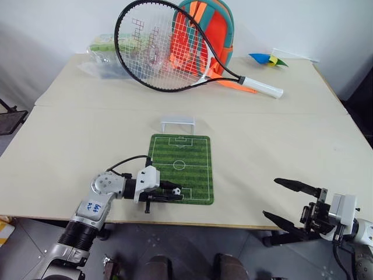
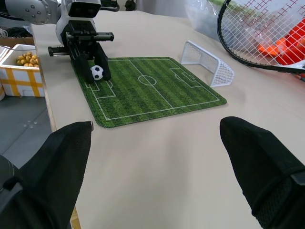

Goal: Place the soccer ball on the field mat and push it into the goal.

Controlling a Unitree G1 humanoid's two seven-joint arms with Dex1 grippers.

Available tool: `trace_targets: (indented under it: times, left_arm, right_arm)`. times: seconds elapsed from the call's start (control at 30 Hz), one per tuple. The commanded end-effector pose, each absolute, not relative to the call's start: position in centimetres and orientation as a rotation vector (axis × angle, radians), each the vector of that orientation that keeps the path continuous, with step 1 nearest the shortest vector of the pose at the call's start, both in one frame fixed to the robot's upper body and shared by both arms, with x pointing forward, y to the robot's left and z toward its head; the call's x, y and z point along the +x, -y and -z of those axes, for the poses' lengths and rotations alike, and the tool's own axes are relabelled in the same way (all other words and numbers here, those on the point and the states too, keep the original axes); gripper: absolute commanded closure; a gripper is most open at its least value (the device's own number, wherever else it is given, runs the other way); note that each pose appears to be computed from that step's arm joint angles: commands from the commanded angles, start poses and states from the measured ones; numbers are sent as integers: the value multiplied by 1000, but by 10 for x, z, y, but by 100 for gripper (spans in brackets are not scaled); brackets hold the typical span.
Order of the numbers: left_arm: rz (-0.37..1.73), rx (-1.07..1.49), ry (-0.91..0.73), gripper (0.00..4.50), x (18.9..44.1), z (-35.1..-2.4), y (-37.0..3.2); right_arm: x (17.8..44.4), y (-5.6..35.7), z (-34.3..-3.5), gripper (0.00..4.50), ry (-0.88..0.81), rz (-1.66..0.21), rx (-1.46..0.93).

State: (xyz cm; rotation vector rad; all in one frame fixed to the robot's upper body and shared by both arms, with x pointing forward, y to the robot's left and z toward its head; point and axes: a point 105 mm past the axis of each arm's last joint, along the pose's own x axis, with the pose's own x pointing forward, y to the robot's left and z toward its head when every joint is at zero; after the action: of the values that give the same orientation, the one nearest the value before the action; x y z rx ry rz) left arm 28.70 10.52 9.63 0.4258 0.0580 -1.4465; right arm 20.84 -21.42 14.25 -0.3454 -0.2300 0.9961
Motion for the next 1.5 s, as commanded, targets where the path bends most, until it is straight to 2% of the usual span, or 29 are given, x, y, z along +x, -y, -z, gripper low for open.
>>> trace_targets:
  times: [0.03, 0.2, 0.33, 0.5, 0.63, 0.77, 0.93, 1.03, 1.1, 1.2, 1.33, 1.5]
  left_arm:
    - [1448, 437, -35, 244, 288, -101, -101]
    - [1467, 426, -19, 89, 284, -102, -102]
    - [1438, 402, 30, 89, 288, -112, -104]
    - [1470, 357, 87, 89, 279, -127, -111]
    - [1468, 337, 97, 89, 261, -144, -140]
    - [1357, 284, 99, 89, 255, -160, -166]
    - [1305, 272, 29, 89, 242, -148, -184]
    - [1344, 239, -51, 150, 226, -126, -187]
    - [1403, 243, -103, 215, 212, -105, -180]
    - [1465, 236, -118, 315, 200, -91, -165]
    - [1495, 254, -103, 444, 200, -83, -150]
    - [1476, 234, -76, 447, 212, -82, -133]
  right_arm:
    - [206, 208, -154, 0, 278, -988, -358]
    - [207, 205, -156, 0, 274, -986, -351]
    - [208, 204, -155, 0, 272, -989, -342]
    - [209, 204, -154, 0, 269, -996, -332]
    - [209, 203, -151, 0, 248, -1019, -310]
    - [210, 201, -155, 0, 253, -1022, -311]
    - [210, 197, -160, 0, 259, -1018, -310]
    - [210, 196, -160, 0, 250, -1028, -323]
    - [209, 194, -160, 0, 246, -1047, -348]
    - [208, 193, -161, 0, 241, -1062, -361]
    - [207, 191, -162, 0, 234, -1076, -359]
    - [206, 188, -163, 0, 232, -1092, -357]
